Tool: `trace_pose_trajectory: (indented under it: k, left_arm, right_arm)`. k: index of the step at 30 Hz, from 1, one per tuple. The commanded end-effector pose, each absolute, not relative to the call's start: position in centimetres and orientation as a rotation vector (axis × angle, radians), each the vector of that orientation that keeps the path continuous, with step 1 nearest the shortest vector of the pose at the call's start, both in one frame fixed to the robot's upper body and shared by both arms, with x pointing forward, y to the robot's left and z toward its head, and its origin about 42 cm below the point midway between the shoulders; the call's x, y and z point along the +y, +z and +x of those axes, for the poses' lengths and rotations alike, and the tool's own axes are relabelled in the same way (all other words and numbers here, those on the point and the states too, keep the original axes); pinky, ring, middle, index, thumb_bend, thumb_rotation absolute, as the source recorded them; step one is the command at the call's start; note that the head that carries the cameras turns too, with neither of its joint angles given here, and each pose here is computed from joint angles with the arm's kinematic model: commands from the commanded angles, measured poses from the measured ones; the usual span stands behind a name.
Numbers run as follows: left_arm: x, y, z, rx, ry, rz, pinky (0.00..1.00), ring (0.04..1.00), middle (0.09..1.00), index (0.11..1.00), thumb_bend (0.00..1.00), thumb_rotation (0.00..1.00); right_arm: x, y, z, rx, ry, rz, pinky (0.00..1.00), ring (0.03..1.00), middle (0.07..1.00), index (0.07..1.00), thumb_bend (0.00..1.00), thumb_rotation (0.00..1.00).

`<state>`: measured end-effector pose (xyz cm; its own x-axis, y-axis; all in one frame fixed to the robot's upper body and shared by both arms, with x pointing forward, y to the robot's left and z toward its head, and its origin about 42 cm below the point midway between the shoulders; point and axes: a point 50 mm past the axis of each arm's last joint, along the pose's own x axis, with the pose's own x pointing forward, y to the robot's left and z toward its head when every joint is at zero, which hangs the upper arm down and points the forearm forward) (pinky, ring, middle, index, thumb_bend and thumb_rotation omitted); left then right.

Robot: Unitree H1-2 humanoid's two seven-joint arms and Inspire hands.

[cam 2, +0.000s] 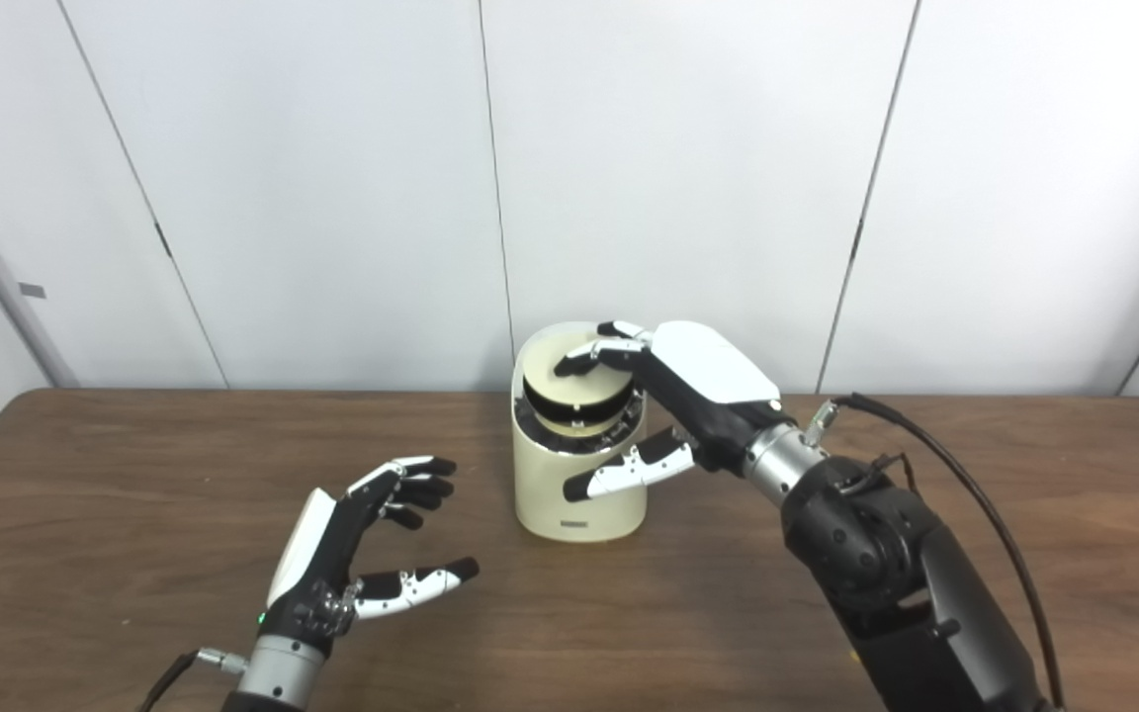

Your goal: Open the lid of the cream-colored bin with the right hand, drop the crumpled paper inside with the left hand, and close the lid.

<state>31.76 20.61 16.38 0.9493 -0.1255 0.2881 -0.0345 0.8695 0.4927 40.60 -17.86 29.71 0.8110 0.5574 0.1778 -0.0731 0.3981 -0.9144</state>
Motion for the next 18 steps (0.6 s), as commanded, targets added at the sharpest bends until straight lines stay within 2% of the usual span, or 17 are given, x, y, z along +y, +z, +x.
trace_pose_trajectory:
  k: [1, 7, 14, 18]
  left_arm:
    - [20.5, 18.1, 32.0, -0.39, -0.04, 0.515, 0.61, 0.676, 0.694, 0.743, 0.73, 0.08]
    - [20.6, 18.1, 31.9, -0.388, -0.04, 0.519, 0.58, 0.673, 0.696, 0.744, 0.73, 0.09]
    - [20.7, 18.2, 31.8, -0.381, -0.043, 0.511, 0.59, 0.686, 0.703, 0.744, 0.74, 0.09]
    - [20.7, 18.3, 31.8, -0.379, -0.045, 0.51, 0.59, 0.681, 0.701, 0.745, 0.73, 0.09]
  right_arm:
    - [-18.1, 31.1, 40.8, -0.546, 0.399, -1.109, 0.87, 0.937, 0.777, 0.757, 0.73, 0.5]
    - [-18.1, 30.6, 40.6, -0.515, 0.409, -1.121, 0.89, 0.947, 0.794, 0.767, 0.72, 0.51]
    - [-17.9, 30.0, 40.5, -0.518, 0.421, -1.125, 0.86, 0.93, 0.774, 0.752, 0.73, 0.45]
    - [-17.8, 29.8, 40.2, -0.53, 0.438, -1.127, 0.88, 0.927, 0.767, 0.748, 0.72, 0.46]
